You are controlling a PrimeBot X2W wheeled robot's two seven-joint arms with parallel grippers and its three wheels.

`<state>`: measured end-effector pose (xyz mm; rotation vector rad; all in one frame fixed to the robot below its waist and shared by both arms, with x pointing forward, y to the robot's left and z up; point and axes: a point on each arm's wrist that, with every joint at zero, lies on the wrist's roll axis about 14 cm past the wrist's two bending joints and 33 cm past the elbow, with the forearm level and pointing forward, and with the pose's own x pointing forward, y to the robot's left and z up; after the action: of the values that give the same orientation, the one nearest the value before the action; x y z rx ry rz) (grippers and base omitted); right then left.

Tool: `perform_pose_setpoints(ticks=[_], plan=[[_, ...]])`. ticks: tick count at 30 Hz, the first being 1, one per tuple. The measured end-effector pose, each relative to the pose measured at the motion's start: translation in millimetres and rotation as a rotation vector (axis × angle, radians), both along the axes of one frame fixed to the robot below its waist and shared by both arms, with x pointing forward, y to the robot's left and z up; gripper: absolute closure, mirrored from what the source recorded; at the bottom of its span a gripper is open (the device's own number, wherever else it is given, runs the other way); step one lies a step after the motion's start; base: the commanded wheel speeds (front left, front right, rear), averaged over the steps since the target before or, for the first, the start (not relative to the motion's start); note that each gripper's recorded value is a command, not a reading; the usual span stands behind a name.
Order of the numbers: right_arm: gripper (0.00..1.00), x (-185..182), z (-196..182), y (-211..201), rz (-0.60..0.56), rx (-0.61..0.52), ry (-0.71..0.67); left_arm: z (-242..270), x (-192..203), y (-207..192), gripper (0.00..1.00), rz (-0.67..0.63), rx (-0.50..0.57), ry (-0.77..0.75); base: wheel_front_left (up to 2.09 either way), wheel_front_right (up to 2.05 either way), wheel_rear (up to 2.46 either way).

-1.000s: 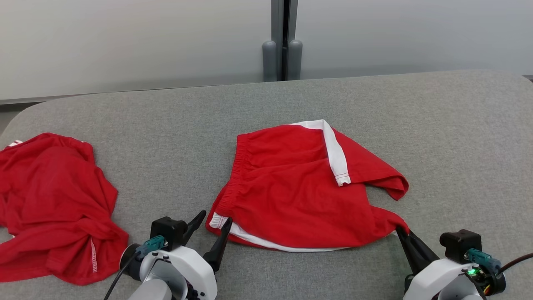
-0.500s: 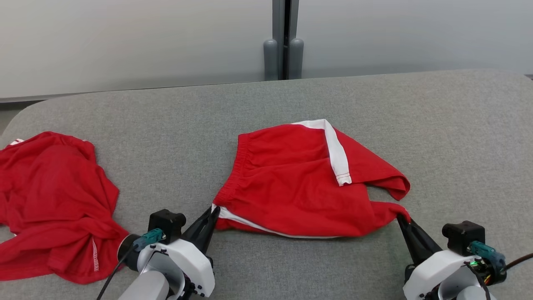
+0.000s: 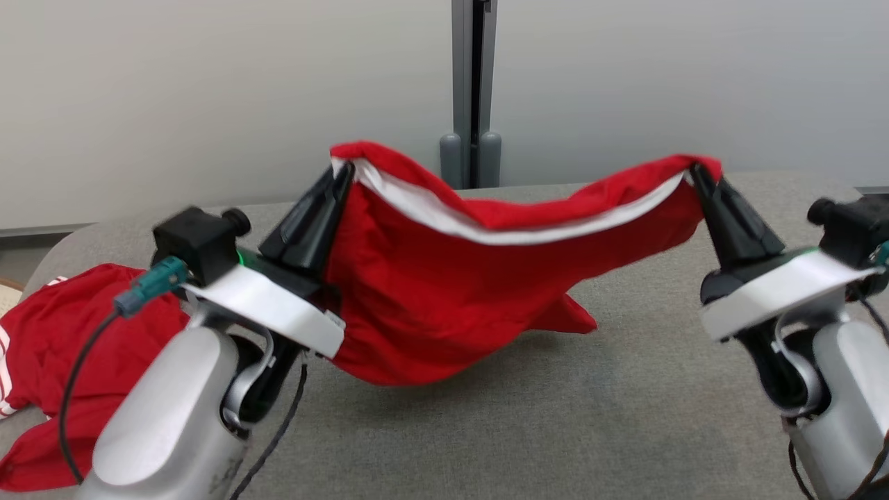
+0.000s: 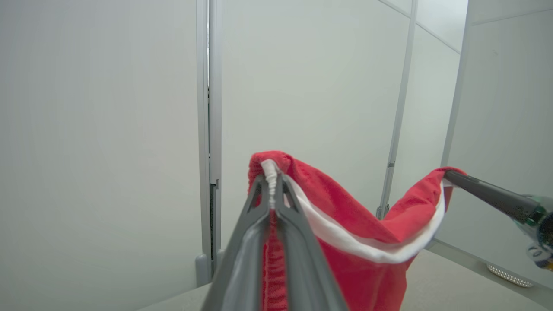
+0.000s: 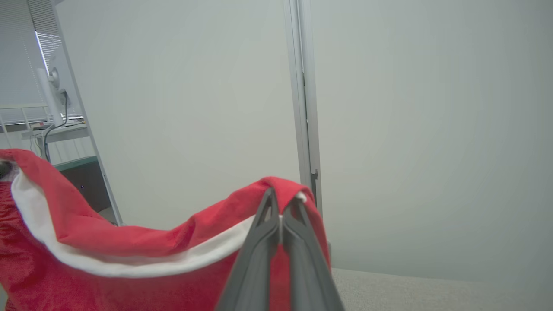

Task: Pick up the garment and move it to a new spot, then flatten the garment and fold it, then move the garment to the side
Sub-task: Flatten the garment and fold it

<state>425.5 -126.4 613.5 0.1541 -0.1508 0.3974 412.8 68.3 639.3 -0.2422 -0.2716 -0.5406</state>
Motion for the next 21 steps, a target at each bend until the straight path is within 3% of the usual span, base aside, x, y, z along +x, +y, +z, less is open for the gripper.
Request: perform_pose_setpoints(ticks=[5, 9, 13, 21], plan=[[1.00, -2, 75, -7, -0.018, 0.041, -0.149, 76, -10, 7, 1.00, 0.019, -0.026, -0.147, 0.00, 0.00, 0.00], [1.00, -9, 104, -17, -0.056, 0.037, -0.190, 109, -22, 10, 1.00, 0.024, -0.061, -0.202, 0.00, 0.00, 0.00], [1.00, -14, 110, -20, -0.076, 0.047, -0.169, 121, -31, 8, 1.00, 0.006, -0.094, -0.209, 0.00, 0.00, 0.00], [1.00, -11, 86, -28, -0.123, 0.002, -0.073, 104, -22, 6, 1.00, -0.006, -0.101, -0.128, 0.00, 0.00, 0.00]])
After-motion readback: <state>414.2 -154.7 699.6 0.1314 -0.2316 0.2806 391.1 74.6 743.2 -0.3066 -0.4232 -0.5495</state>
